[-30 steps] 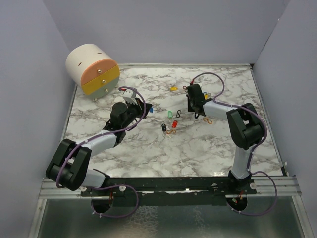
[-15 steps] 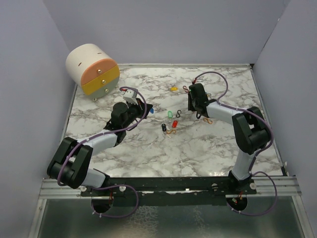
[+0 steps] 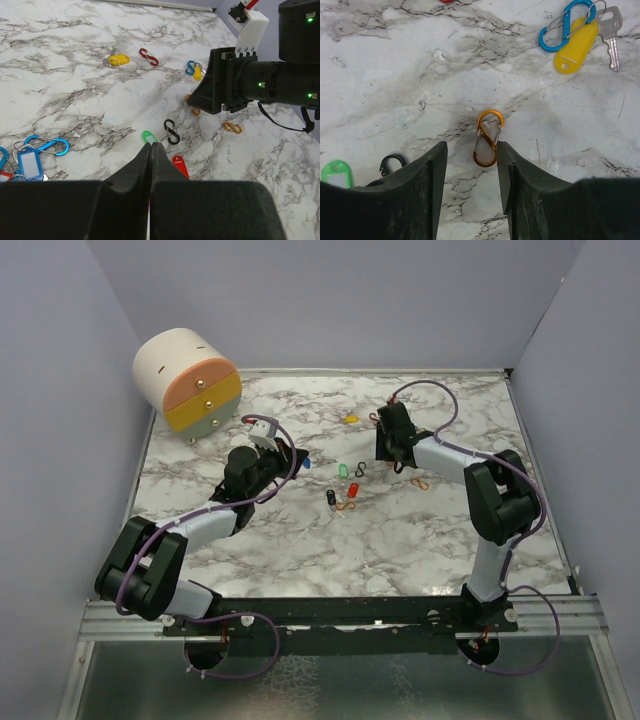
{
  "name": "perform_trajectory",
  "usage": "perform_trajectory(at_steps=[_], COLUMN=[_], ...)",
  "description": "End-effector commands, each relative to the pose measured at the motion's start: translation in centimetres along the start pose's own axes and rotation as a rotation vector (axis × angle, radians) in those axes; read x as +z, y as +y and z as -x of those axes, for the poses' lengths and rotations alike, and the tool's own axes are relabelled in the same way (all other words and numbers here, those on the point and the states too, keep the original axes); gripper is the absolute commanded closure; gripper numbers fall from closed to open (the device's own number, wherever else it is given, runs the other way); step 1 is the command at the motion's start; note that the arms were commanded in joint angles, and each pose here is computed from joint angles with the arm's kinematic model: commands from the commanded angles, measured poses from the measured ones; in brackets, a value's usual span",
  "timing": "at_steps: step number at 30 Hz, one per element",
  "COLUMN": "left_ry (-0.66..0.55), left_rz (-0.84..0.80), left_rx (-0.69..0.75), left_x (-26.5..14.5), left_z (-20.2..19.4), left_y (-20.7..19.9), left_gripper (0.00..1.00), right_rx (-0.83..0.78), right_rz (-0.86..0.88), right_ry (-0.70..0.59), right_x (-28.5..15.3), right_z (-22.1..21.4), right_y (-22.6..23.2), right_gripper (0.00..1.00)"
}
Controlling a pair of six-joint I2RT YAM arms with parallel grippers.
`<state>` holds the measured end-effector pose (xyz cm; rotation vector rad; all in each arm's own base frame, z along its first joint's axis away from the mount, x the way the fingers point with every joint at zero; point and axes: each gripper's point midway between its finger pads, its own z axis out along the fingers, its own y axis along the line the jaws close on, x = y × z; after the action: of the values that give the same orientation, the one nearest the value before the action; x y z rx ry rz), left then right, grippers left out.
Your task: Put the keys on the keyring
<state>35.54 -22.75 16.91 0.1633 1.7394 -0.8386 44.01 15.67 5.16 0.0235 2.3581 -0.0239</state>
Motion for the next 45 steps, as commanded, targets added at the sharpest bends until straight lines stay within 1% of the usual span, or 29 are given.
perform_trajectory(at_steps=[1,13,21,29,32,35,39,45], left_ry=[-0.044,-0.048,-0.045,-0.047,-0.047,-0.046,-0.044,-0.037], left_rz=[-0.039,-0.037,-0.033,-0.033,-0.032,-0.031,-0.034,-0.046], left_rx=[0.013,0.014,0.013,0.014,0.014,0.014,0.015,0.011], left_x=[0.1,0.0,0.0,0.0,0.0,0.0,0.1,0.2], left_z=[1.4,1.5,1.4,1.5,1.5,1.5,1.4,1.2], left_y=[-1.0,-1.0,-0.9,-0.9,-0.8,-0.8,-0.9,-1.1], left_gripper=[1.00,1.00,1.00,1.00,1.00,1.00,1.00,1.00], right_rx=[0.038,0.069,0.064,0.064,0.067,0.068,0.069,0.071], right_rz=[-0.038,-0.008,0.006,0.007,0.006,0.007,0.003,0.030], right_ry=[0.046,0.096,0.116,0.134,0.139,0.140,0.124,0.001], right_x=[0.9,2.3,2.8,3.3,3.4,3.4,3.3,1.1], right_z=[-0.7,-2.4,-3.2,-3.9,-4.1,-4.2,-3.8,-1.3], right_y=[-0.9,-1.5,-1.2,-1.3,-1.4,-1.4,-1.6,-1.9], right_gripper=[0.55,0.54,0.58,0.79,0.91,0.99,0.99,0.99])
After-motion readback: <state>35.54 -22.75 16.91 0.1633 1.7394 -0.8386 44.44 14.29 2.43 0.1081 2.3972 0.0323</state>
